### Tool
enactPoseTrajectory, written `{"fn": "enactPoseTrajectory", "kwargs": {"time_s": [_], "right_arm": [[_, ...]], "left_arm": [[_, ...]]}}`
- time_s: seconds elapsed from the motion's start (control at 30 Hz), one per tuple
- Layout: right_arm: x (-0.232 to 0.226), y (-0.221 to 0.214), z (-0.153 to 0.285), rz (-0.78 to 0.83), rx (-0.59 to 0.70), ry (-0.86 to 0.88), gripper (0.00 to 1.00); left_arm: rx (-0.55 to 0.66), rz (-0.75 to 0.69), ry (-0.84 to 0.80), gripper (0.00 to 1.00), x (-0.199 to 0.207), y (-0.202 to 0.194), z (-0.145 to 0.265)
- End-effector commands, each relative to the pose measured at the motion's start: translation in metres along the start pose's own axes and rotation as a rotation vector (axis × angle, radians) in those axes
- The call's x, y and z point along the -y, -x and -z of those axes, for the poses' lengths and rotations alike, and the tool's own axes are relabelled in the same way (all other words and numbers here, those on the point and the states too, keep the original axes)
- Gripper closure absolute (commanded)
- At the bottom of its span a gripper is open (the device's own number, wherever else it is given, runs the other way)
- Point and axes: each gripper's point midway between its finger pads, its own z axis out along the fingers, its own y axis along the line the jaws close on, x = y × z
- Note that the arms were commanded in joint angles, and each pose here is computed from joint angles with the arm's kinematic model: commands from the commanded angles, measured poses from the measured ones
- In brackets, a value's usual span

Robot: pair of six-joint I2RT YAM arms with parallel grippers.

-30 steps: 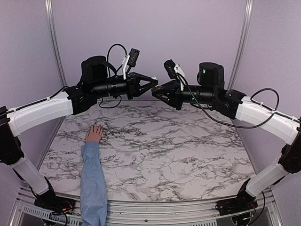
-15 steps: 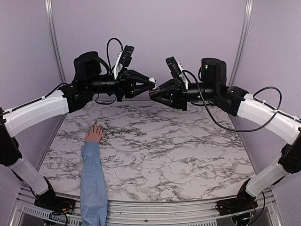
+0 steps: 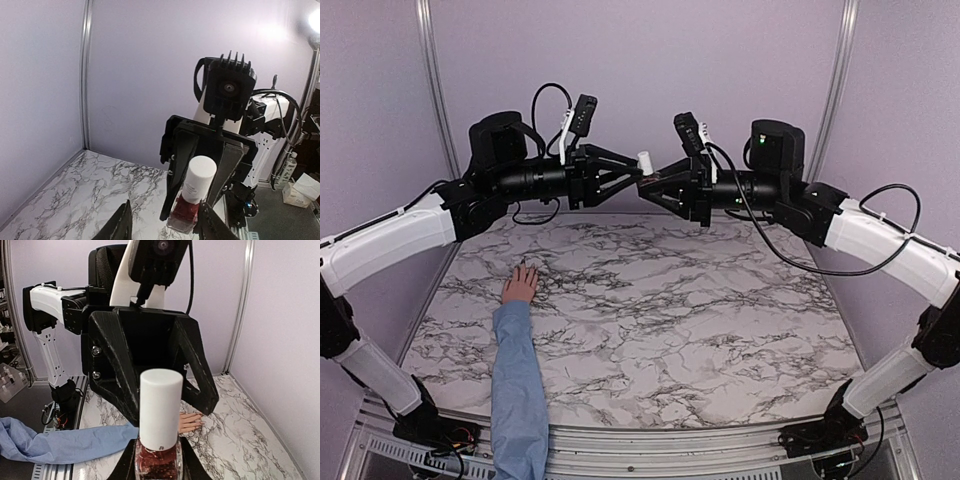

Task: Paint the nails
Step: Screw the nail polish bottle.

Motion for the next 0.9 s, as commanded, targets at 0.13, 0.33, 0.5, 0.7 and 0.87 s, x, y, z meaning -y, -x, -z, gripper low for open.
{"fn": "enactPoseTrajectory", "kwargs": {"time_s": [0.13,0.33,0.5,0.7,0.87], "right_arm": [[0.048,0.015,0.013,0.013,0.015,-0.346,1.0],[0.071,0.001,0.016,-0.015,-0.026,-0.504,1.0],[0.077,-0.006,0.016,-0.019,-0.052,-0.546,1.0],[0.077,-0.015,0.011,-0.006,-0.097,-0.568,1.0],[0.079,-0.02,0.012,-0.004,-0.113,-0.583,1.0]], "left_arm": [[0.085,0.068,0.231,0.5,-0.03,0.021,0.013],[0.131,0.127,0.372,0.48,-0.04,0.022,-0.004],[0.145,0.133,0.445,0.48,-0.045,0.021,-0.017],[0.156,0.137,0.505,0.52,-0.052,0.02,-0.027],[0.156,0.129,0.532,0.54,-0.055,0.02,-0.032]]}}
